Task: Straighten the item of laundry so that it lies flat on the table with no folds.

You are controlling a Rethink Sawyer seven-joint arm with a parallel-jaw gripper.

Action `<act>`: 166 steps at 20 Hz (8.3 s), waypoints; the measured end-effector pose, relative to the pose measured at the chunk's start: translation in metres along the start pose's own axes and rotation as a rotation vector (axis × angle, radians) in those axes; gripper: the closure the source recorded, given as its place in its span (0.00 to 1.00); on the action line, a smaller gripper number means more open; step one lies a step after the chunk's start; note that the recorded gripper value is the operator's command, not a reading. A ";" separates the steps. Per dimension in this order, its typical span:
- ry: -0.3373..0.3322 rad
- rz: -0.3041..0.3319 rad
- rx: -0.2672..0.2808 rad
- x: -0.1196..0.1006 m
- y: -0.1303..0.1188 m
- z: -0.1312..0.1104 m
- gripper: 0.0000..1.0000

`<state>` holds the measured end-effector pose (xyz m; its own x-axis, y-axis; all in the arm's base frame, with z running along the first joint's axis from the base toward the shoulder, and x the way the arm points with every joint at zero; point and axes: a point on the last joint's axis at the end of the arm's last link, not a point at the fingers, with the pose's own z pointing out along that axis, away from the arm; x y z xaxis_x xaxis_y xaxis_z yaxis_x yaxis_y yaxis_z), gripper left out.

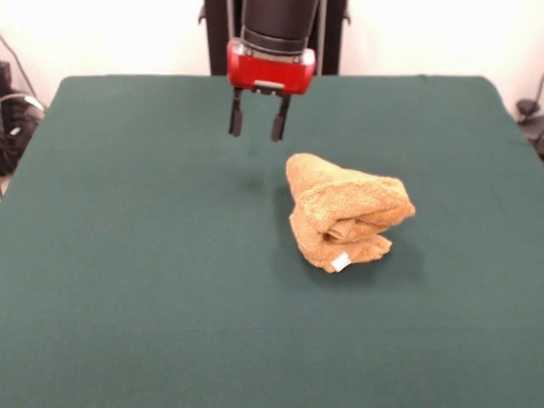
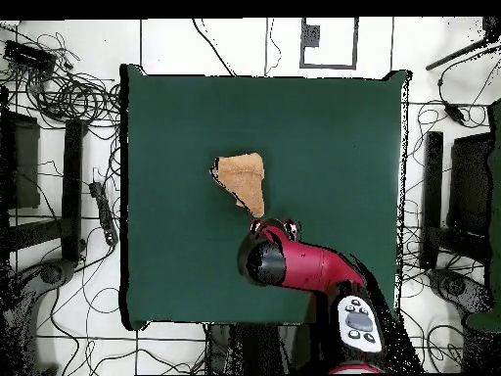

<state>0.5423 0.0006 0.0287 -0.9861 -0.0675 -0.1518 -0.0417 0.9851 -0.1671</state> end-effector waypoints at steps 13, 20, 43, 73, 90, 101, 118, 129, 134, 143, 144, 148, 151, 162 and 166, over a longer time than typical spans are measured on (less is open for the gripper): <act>-0.057 -0.033 -0.068 -0.032 0.037 0.001 0.00; -0.099 -0.044 -0.089 -0.054 0.049 -0.001 0.00; -0.075 -0.036 -0.139 -0.062 0.090 0.036 0.00; -0.027 -0.091 -0.080 -0.072 0.123 0.020 1.00; -0.015 -0.069 -0.086 -0.117 0.106 -0.056 1.00; 0.026 -0.054 -0.092 -0.133 0.091 -0.089 1.00; 0.018 -0.032 -0.092 -0.164 0.070 -0.123 1.00; -0.030 0.038 -0.073 -0.177 0.014 -0.147 1.00; -0.033 0.034 -0.049 -0.172 -0.003 -0.147 1.00; -0.071 -0.003 -0.007 -0.155 -0.017 -0.133 1.00; -0.080 -0.005 -0.005 -0.152 -0.018 -0.129 1.00; -0.117 -0.011 -0.005 -0.144 -0.019 -0.118 1.00; -0.139 -0.017 -0.005 -0.139 -0.017 -0.112 1.00; -0.168 -0.057 -0.016 -0.120 -0.013 -0.088 1.00; -0.149 -0.063 -0.029 -0.112 -0.012 -0.078 1.00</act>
<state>0.6408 0.0085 0.1238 -0.9468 -0.1496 -0.2848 -0.1093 0.9822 -0.1526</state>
